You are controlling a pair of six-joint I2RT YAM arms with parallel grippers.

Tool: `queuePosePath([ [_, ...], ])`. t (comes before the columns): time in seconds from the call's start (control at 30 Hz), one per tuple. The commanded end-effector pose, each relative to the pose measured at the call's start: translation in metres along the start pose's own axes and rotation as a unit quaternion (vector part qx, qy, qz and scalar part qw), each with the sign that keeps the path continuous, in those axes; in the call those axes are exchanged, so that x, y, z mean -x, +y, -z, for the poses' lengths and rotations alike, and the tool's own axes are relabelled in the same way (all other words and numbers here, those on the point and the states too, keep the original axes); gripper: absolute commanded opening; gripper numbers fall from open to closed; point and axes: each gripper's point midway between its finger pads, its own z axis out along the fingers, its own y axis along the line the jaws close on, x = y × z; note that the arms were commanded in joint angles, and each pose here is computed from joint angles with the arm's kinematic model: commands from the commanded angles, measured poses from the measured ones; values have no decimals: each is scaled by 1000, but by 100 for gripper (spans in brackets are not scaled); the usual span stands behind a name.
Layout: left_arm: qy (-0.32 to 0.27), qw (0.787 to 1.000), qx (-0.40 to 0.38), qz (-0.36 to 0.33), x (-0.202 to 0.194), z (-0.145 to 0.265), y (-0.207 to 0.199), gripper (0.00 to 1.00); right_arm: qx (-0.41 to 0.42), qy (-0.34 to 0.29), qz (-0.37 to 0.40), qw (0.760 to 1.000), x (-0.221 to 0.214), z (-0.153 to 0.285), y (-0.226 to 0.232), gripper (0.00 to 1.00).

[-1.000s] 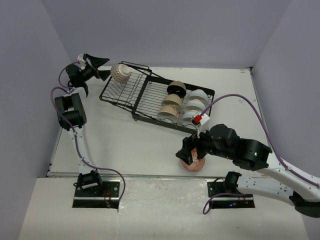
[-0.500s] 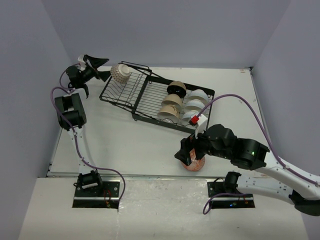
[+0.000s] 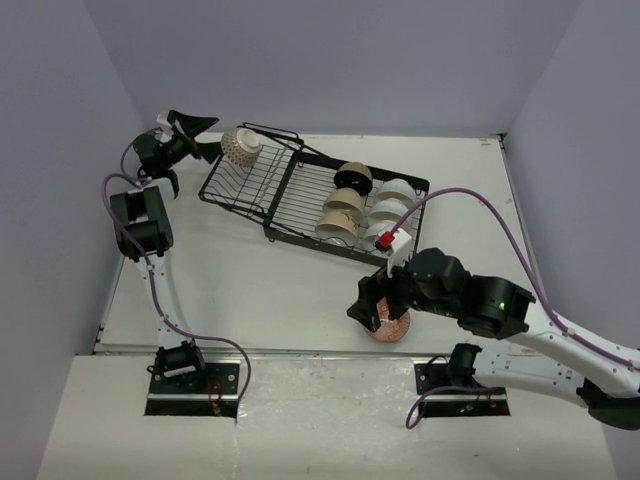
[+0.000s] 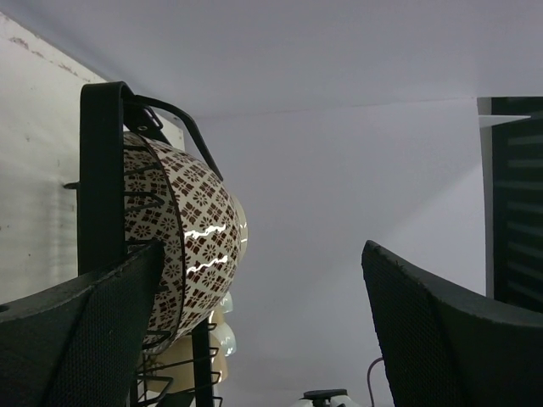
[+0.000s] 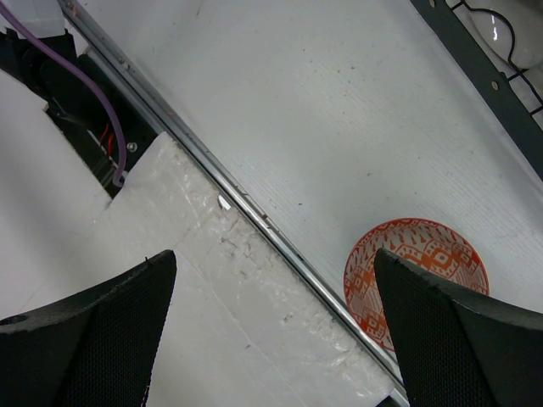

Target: Unload the bowls from the dish rack

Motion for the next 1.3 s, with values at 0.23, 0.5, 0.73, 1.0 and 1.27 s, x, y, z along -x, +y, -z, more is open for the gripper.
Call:
queuePosePath([
  [0.23, 26, 998, -39, -37, -24, -3, -45, 98, 26, -13, 2, 1000, 8, 0, 13, 99],
  [0.5, 37, 998, -41, -37, -33, -8, -43, 91, 27, -4, 4, 1000, 4, -3, 13, 99],
  [0.73, 39, 998, -40, -27, -37, -11, -36, 79, 28, 1, 7, 1000, 2, -4, 14, 99],
  [1.0, 34, 998, -44, -16, -37, -12, -31, 65, 25, 8, 8, 1000, -1, -6, 13, 99],
  [1.27, 36, 998, -43, -9, -38, -19, -22, 57, 23, 12, 10, 1000, -2, -8, 13, 99],
])
